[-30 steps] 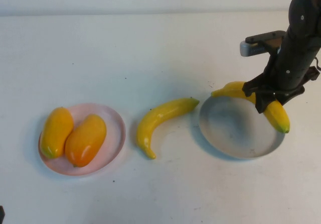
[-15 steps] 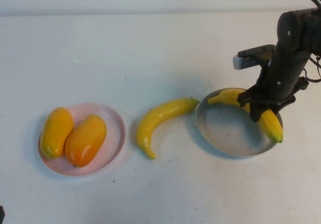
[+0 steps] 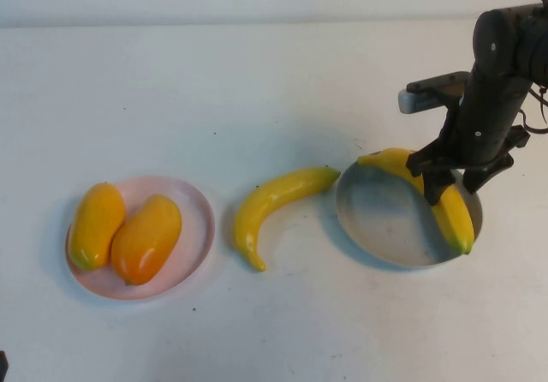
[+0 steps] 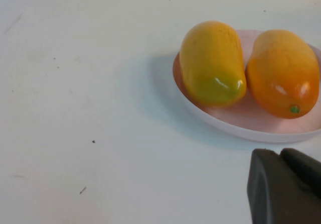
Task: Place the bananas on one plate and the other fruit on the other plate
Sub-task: Put another type of fruit in the right plate
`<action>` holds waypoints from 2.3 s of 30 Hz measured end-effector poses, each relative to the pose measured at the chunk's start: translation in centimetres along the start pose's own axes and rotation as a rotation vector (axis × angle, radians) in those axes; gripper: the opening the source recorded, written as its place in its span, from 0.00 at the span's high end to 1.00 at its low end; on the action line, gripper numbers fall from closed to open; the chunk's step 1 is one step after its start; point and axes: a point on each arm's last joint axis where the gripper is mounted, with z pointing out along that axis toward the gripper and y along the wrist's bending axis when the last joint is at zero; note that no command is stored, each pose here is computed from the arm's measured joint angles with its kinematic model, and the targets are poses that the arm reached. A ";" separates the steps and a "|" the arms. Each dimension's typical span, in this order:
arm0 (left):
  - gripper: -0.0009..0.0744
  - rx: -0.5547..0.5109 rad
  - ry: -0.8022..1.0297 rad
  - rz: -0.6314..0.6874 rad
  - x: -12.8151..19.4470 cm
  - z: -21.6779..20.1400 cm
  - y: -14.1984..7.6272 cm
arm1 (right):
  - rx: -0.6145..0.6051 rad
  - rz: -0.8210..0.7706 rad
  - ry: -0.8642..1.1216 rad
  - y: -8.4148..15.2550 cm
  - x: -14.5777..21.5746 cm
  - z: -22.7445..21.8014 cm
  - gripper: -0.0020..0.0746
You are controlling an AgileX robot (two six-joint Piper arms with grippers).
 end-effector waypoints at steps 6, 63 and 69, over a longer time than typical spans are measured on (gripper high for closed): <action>0.99 0.000 0.000 0.000 0.0 0.0 0.0 | -0.003 -0.036 -0.113 0.1 -1.7 -3.2 0.39; 0.99 0.000 0.000 0.000 0.0 0.0 0.0 | -0.086 -1.495 -0.416 13.3 -6.3 2.9 0.39; 0.99 0.000 0.000 0.000 0.0 0.0 0.0 | -0.088 -1.495 -0.412 13.3 -6.4 3.2 0.39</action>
